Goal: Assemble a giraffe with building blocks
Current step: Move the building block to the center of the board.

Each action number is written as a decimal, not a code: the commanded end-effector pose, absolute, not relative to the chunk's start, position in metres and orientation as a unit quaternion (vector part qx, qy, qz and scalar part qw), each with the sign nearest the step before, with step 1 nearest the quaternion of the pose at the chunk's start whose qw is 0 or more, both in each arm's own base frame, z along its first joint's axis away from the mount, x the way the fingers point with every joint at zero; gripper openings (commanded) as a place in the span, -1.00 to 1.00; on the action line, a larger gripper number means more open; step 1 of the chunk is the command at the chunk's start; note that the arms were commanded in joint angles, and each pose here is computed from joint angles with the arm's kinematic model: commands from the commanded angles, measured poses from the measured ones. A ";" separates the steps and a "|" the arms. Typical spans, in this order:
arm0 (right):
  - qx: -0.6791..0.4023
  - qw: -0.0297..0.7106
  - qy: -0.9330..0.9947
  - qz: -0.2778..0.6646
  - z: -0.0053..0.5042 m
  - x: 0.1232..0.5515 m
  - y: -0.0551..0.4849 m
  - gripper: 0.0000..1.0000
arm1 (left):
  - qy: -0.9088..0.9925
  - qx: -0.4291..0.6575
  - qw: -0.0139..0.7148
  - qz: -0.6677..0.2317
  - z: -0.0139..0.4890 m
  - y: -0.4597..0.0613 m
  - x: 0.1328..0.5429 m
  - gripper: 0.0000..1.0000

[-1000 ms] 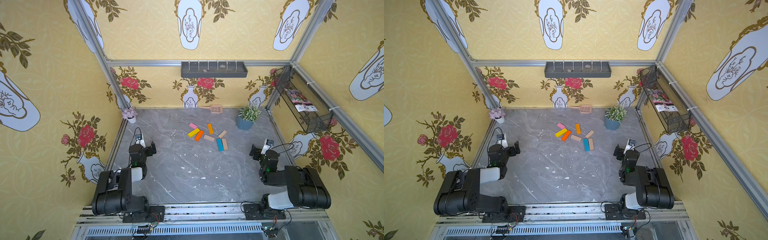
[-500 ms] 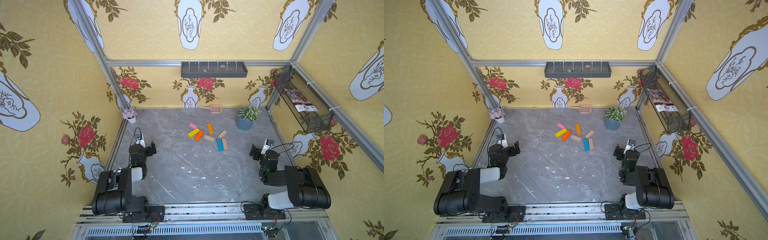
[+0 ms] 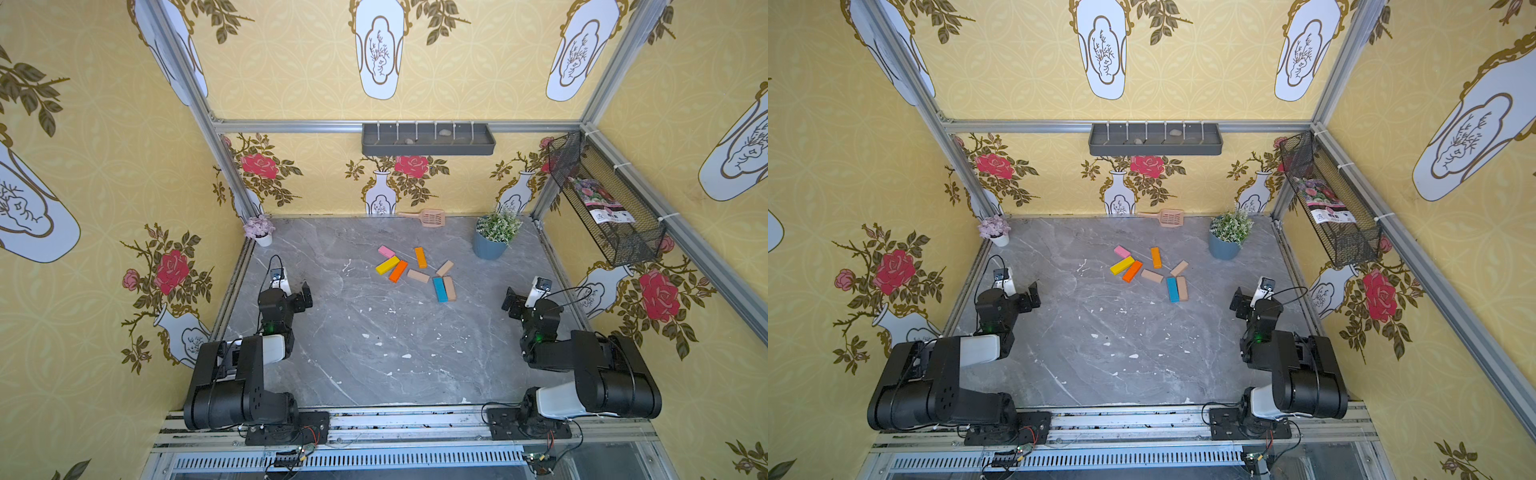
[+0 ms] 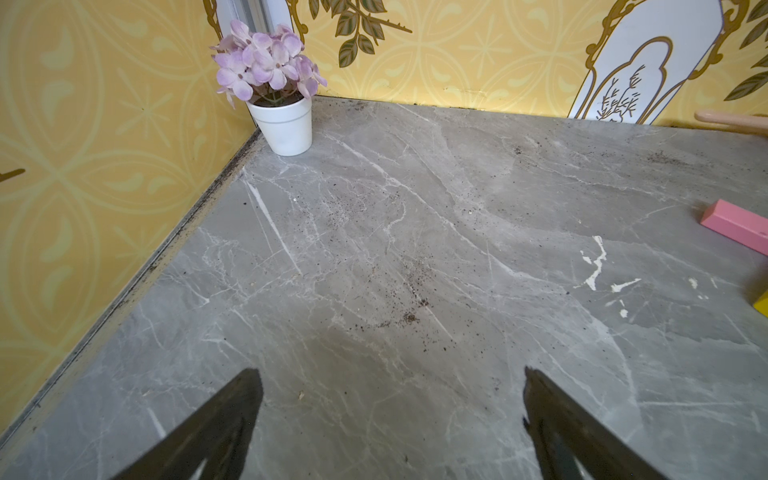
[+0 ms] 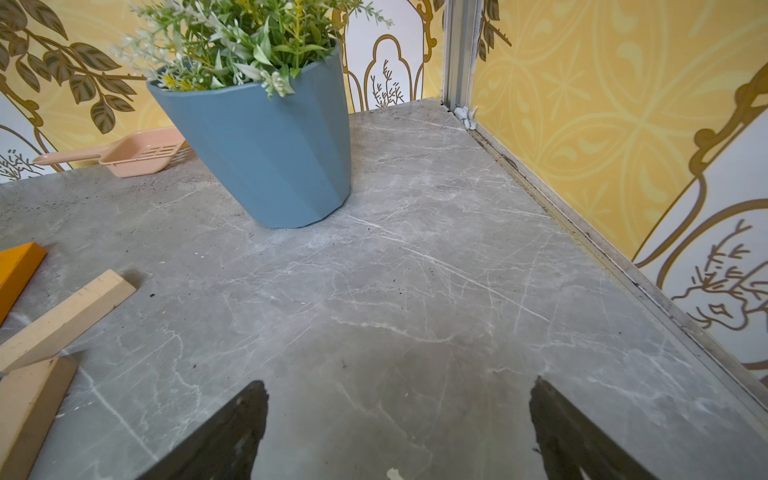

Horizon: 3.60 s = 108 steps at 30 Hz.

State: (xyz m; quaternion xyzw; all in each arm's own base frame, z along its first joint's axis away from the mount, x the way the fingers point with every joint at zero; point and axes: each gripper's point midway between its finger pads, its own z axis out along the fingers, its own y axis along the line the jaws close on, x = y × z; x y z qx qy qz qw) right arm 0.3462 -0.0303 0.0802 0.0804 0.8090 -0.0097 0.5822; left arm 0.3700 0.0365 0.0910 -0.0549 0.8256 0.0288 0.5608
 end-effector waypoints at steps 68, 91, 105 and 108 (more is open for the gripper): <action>0.046 0.461 0.880 0.105 0.094 0.337 0.135 0.95 | 0.939 0.159 0.297 -0.068 0.084 -0.194 0.519 0.81; 0.032 0.451 0.888 0.083 0.088 0.344 0.139 0.95 | 0.927 0.238 0.247 -0.152 0.036 -0.263 0.553 0.69; 0.029 0.442 0.893 0.083 0.085 0.345 0.141 0.95 | 0.942 0.241 0.215 -0.087 0.010 -0.259 0.549 0.65; 0.029 0.442 0.892 0.084 0.086 0.344 0.141 0.95 | 0.947 0.236 0.211 -0.061 0.007 -0.250 0.550 0.59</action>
